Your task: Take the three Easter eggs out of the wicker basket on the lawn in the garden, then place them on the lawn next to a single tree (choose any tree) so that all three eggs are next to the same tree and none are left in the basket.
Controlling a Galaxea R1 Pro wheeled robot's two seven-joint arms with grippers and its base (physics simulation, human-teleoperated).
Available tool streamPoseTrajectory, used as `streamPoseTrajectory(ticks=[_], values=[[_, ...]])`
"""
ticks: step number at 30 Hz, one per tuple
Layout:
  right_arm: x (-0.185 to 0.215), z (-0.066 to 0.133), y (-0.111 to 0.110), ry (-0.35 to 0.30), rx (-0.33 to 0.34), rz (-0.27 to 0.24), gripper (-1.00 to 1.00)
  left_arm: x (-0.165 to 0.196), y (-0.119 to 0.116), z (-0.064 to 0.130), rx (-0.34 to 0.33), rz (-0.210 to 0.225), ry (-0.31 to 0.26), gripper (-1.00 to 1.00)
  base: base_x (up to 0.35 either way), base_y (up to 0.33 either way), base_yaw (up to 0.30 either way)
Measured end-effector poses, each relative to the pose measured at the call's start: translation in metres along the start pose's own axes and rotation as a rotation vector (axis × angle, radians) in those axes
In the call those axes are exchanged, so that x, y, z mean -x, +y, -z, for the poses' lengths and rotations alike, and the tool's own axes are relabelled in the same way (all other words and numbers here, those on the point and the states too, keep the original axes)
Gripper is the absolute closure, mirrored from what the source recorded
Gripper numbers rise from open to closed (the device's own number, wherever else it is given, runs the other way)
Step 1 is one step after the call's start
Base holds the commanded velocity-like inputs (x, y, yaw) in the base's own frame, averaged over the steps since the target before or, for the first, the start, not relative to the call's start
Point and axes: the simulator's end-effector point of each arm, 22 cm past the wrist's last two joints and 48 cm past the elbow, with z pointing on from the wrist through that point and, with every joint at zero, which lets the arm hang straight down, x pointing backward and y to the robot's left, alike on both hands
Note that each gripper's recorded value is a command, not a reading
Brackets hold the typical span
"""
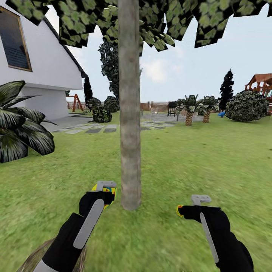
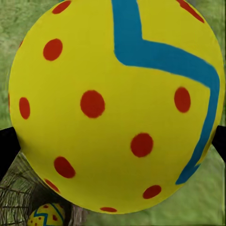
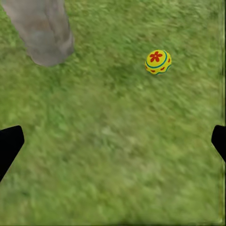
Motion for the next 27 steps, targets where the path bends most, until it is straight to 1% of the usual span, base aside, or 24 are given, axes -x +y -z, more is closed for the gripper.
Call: streamPoseTrajectory(ticks=[7, 10, 27], values=[[0.0001, 0.0000, 0.0001, 0.000, 0.000, 0.000, -1.00, -0.0002, -0.0006, -0.0002, 0.000, 0.000, 0.001, 1.00, 0.000, -0.317, -0.293], [0.0003, 0.0001, -0.0003, -0.001, 0.000, 0.001, -1.00, -0.0005, -0.0006, -0.0006, 0.001, 0.000, 0.003, 1.00, 0.000, -0.318, -0.183], [0.0017, 0.0010, -0.0019, -0.005, -0.003, 0.004, -1.00, -0.0025, 0.0017, -0.0021, 0.012, -0.003, 0.008, 1.00, 0.000, -0.318, -0.012]])
